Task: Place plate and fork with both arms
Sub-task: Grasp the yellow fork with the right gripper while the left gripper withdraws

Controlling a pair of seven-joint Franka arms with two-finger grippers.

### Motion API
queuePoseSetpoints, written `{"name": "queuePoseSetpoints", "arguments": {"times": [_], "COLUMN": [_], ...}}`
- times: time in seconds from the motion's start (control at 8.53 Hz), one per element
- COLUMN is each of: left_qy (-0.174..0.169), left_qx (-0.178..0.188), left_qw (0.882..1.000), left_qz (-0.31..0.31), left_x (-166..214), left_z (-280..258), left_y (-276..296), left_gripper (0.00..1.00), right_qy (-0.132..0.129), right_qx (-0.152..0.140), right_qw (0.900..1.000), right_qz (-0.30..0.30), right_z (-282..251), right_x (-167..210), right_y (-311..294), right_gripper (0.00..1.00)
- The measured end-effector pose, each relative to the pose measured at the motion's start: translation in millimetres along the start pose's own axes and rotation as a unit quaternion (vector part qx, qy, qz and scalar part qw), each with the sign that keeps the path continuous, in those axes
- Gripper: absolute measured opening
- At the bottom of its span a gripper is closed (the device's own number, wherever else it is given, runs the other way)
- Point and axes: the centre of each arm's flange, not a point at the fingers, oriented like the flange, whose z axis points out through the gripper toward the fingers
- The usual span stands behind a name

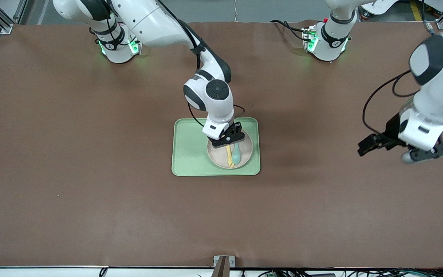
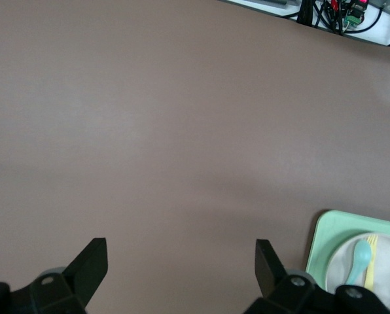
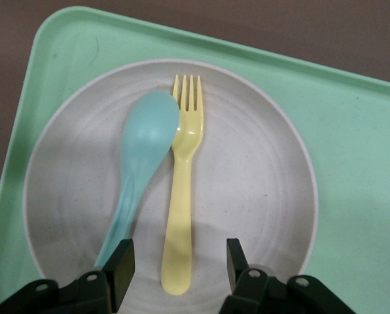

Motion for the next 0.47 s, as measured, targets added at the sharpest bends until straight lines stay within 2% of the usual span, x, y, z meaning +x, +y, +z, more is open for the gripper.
{"name": "queuePoseSetpoints", "arguments": {"times": [0.23,0.47], "left_qy": [0.007,-0.001], "left_qx": [0.008,0.01], "left_qw": [1.0,1.0], "left_qz": [0.013,0.024], "left_x": [-32.4,-41.6], "left_z": [-58.8,-76.6], "left_y": [3.9,-12.1], "left_gripper": [1.0,1.0], "right_qy": [-0.005,-0.006], "right_qx": [-0.003,-0.005], "right_qw": [1.0,1.0], "right_qz": [0.0,0.001], "right_z": [11.7,16.6], "right_x": [-0.8,-0.1], "right_y": [0.3,1.1], "right_gripper": [0.63,0.59]}}
